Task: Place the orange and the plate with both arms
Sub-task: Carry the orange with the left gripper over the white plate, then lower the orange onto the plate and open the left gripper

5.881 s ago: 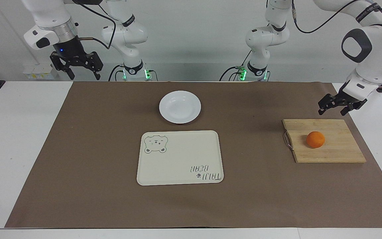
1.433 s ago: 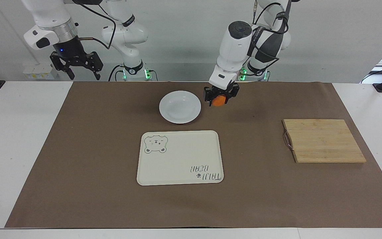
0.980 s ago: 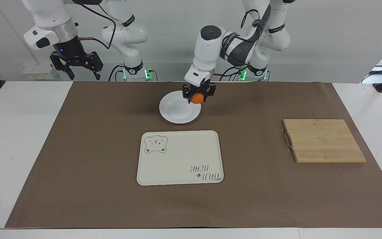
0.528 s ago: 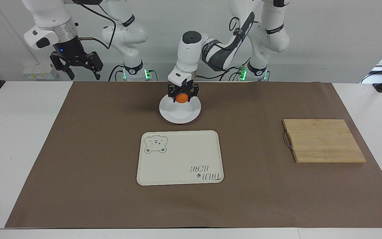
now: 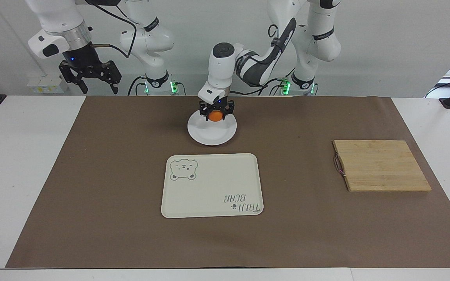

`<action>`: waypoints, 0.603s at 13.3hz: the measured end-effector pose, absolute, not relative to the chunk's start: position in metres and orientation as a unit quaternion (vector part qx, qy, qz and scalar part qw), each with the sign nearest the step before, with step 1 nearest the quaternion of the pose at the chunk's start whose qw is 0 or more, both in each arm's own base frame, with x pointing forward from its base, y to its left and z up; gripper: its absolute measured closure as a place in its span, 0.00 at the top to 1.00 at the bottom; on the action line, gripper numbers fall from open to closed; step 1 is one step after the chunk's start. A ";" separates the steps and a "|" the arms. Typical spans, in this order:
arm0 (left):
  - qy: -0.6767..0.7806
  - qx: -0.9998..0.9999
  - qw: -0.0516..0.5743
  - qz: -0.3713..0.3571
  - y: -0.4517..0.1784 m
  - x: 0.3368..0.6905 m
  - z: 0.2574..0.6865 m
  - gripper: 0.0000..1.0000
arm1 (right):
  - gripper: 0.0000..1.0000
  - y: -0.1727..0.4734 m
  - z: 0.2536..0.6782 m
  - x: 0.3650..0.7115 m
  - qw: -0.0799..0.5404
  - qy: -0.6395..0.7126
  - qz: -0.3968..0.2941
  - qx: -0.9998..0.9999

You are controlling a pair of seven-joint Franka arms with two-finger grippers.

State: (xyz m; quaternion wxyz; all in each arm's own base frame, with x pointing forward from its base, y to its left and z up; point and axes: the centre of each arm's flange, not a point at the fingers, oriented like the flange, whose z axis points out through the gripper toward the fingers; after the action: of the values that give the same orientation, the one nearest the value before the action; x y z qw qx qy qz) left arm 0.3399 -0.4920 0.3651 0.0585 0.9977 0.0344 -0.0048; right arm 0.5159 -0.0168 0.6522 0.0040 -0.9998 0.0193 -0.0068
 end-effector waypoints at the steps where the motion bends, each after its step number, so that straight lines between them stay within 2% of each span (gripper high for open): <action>1: 0.032 0.998 0.058 -0.005 -0.492 0.336 0.358 0.74 | 1.00 -0.017 0.652 0.516 0.004 0.019 -0.007 -1.000; 8: 0.010 0.999 0.045 -0.015 -0.512 0.311 0.309 0.75 | 1.00 -0.023 0.652 0.516 0.004 0.025 -0.007 -1.000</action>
State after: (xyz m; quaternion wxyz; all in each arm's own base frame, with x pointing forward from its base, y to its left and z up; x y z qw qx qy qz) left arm 0.3106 -0.5125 0.3094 0.0450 0.9988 0.0102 -0.0152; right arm 0.5158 -0.0225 0.6522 0.0044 -0.9997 0.0246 -0.0067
